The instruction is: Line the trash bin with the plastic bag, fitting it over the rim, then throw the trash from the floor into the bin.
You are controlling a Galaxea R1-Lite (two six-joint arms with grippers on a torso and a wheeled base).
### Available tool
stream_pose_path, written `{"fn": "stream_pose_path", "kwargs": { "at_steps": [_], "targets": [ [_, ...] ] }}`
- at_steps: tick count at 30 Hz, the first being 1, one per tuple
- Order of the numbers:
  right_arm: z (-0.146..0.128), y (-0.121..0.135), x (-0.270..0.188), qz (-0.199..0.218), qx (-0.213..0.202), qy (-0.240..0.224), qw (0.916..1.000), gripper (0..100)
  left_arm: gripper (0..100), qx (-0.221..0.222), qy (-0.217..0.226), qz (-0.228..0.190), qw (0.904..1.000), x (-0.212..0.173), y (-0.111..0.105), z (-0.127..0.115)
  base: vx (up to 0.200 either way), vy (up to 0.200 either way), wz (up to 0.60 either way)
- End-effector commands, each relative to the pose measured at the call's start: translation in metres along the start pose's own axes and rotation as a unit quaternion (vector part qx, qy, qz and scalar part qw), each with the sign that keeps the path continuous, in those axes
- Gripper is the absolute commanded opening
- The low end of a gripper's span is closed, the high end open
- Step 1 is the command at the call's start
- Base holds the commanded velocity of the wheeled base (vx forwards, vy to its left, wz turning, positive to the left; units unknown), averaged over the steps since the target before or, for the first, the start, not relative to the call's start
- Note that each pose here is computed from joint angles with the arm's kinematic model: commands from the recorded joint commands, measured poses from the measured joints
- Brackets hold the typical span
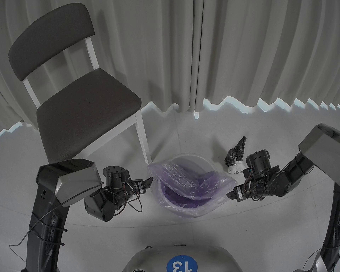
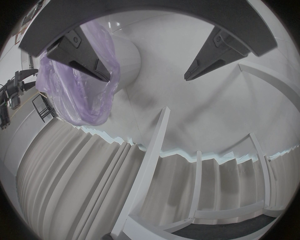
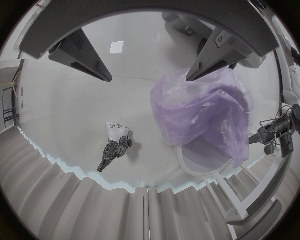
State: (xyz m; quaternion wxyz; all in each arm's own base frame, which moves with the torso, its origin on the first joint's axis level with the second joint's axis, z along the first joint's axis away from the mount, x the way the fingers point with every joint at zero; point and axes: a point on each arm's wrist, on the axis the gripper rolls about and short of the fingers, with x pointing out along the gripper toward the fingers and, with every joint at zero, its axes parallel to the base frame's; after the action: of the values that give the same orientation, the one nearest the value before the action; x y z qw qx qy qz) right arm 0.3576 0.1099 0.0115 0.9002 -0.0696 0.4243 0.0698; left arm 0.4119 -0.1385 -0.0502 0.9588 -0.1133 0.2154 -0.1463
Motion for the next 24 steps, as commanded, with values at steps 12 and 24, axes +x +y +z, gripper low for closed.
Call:
{"fn": "stream_pose_path", "kwargs": {
  "at_steps": [12, 24],
  "targets": [
    [0.007, -0.019, 0.088, -0.020, 0.024, 0.029, 0.9991, 100, 100, -0.002, 0.010, 0.002, 0.9999, 0.004, -0.003, -0.012, 0.000, 0.000, 0.00],
    [0.018, -0.015, 0.094, 0.006, 0.021, 0.036, 0.9991, 100, 100, 0.001, 0.022, 0.006, 0.9997, 0.006, -0.004, -0.021, 0.000, 0.000, 0.00]
  ]
}}
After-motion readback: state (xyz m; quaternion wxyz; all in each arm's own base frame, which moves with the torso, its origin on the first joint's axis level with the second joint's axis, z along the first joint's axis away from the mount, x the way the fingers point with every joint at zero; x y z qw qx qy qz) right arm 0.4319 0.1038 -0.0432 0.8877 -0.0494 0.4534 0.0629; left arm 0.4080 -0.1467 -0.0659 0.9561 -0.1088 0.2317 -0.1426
